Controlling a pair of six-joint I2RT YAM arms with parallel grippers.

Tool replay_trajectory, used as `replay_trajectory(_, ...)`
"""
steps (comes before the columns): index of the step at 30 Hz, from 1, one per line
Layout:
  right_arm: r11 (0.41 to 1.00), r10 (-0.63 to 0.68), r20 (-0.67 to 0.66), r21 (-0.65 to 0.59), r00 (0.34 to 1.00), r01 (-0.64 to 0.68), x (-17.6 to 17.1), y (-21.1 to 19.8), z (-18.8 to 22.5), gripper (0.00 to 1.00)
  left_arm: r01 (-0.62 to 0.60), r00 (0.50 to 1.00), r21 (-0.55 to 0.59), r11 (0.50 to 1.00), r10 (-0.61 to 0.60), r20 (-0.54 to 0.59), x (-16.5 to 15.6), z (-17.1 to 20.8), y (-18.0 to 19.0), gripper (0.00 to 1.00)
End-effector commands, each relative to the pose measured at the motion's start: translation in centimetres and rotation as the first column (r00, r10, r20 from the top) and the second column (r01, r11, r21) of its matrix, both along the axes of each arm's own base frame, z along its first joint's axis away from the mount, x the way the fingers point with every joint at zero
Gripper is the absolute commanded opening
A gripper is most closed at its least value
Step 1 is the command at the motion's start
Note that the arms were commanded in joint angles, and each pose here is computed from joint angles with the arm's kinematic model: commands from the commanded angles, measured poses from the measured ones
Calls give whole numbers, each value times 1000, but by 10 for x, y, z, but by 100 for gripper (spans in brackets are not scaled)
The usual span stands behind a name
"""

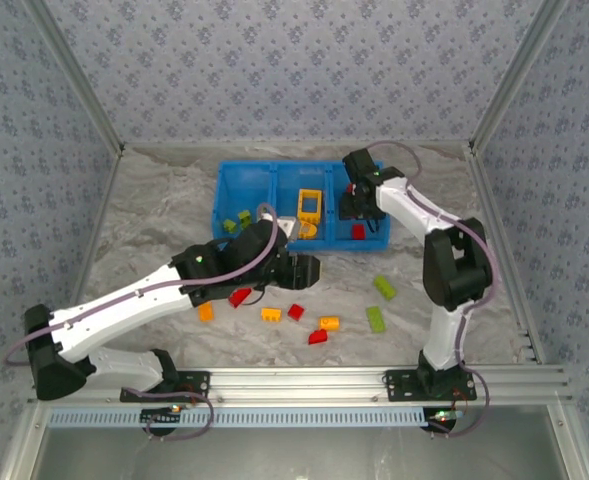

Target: Sort the legos into containers by color

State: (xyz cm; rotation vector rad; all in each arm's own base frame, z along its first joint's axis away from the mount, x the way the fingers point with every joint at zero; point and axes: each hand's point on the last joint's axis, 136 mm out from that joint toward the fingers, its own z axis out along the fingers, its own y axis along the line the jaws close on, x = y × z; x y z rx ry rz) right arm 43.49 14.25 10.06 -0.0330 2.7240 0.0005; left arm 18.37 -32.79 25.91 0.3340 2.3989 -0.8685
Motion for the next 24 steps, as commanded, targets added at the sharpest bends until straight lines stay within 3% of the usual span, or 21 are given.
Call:
replay_trajectory(1,998,-59,-41,-9,997,59,9,-3,-7,58,-14,995,-32,999,17,101,11,26,-10,66)
replay_trajectory(13,989,-135,-86,-70,987,129,29,-5,-39,73,-40,989,7,999,38,140,13,26,-3,66)
replay_trajectory(19,992,-117,-19,-48,993,116,32,5,-7,78,-96,986,45,994,89,140,13,21,19,66)
replay_trajectory(24,993,-107,97,-33,990,111,31,12,49,75,-156,979,75,985,144,144,11,18,43,66)
